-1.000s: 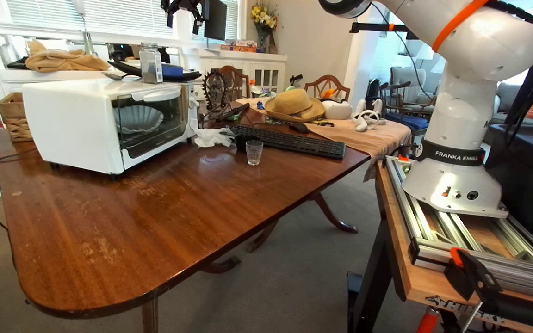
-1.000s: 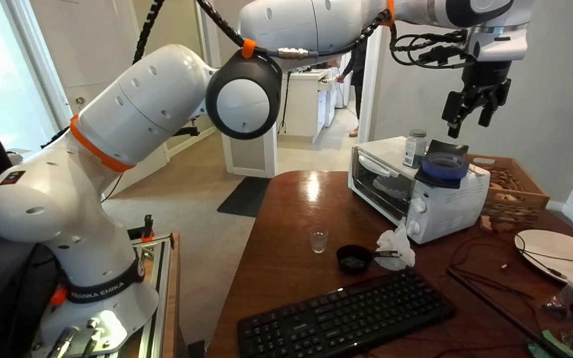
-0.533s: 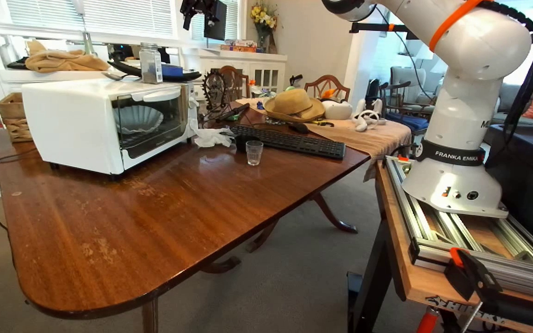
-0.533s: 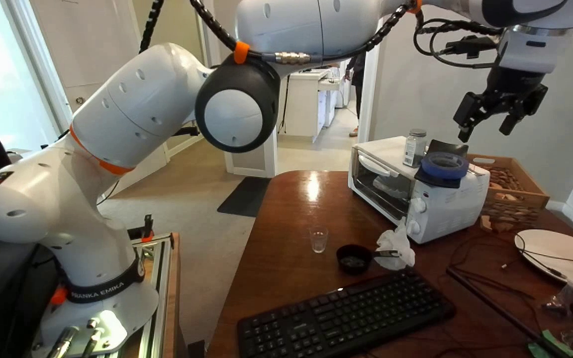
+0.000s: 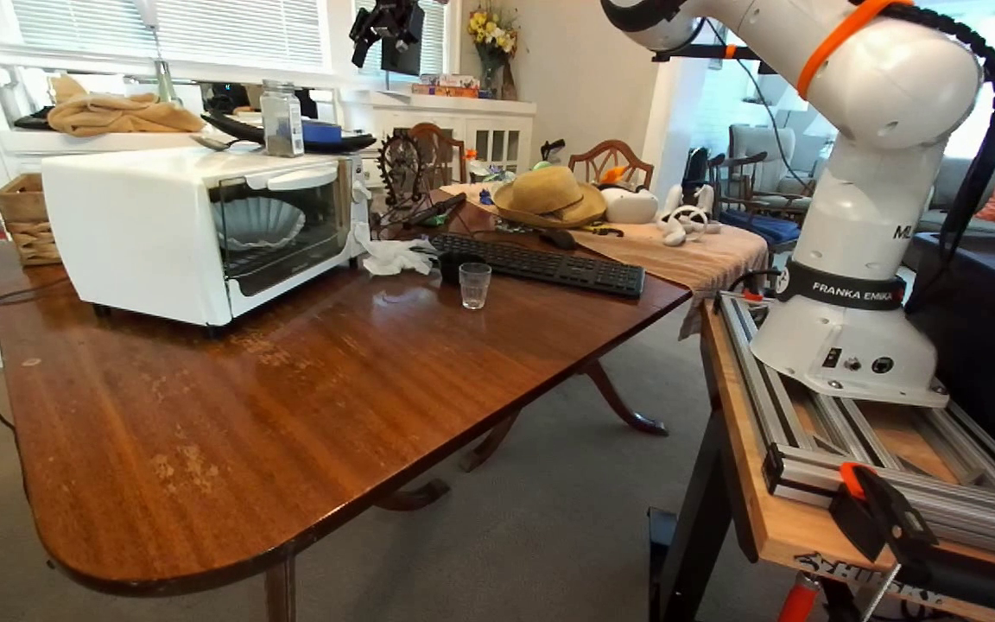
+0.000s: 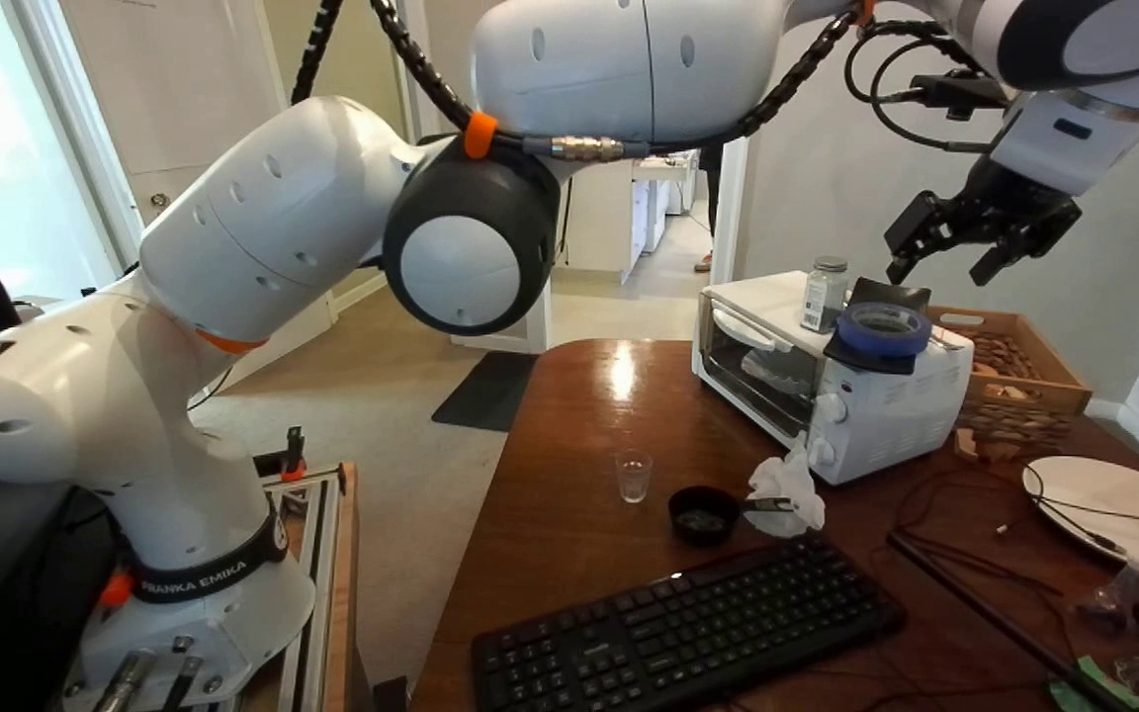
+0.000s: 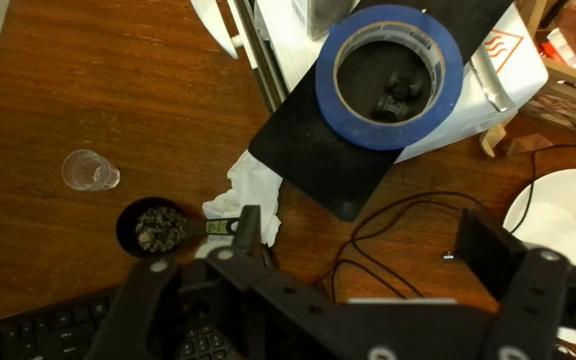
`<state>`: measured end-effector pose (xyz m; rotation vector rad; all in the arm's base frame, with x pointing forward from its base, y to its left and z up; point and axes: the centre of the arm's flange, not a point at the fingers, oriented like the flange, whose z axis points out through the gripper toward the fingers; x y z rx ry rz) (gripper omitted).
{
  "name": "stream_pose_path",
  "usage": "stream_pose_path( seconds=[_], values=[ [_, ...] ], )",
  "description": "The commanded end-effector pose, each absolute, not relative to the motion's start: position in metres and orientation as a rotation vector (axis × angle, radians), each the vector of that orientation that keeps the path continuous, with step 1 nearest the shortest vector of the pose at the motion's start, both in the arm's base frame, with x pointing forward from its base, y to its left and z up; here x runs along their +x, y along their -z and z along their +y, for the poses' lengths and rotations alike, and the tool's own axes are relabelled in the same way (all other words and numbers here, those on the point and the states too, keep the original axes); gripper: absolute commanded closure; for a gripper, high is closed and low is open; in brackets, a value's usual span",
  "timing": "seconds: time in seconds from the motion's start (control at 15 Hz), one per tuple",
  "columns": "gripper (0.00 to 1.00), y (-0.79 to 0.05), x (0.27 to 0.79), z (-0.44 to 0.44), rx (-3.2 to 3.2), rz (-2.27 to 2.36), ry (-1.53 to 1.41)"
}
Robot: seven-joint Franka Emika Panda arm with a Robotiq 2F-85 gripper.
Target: Put the blue masking tape on the black tray.
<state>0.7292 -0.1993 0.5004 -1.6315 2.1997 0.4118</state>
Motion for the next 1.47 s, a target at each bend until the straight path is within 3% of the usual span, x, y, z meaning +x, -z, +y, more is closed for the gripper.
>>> stream_pose_path(
  seconds=[0.0, 0.27, 0.33, 0.87, 1.13, 1.4],
  values=[
    [0.00, -0.486, 0.655, -0.193, -1.673, 2.240, -0.258],
    [0.00, -0.498, 0.660, -0.200, -1.676, 2.238, -0.042],
    [0.00, -0.527, 0.727, -0.227, -1.685, 2.241, -0.115],
    [0.00, -0.523, 0.704, -0.212, -1.732, 2.267, 0.095],
    [0.00, -0.508, 0.681, -0.175, -1.775, 2.296, 0.085],
    [0.00, -0.501, 0.692, -0.136, -1.858, 2.265, 0.039]
  ],
)
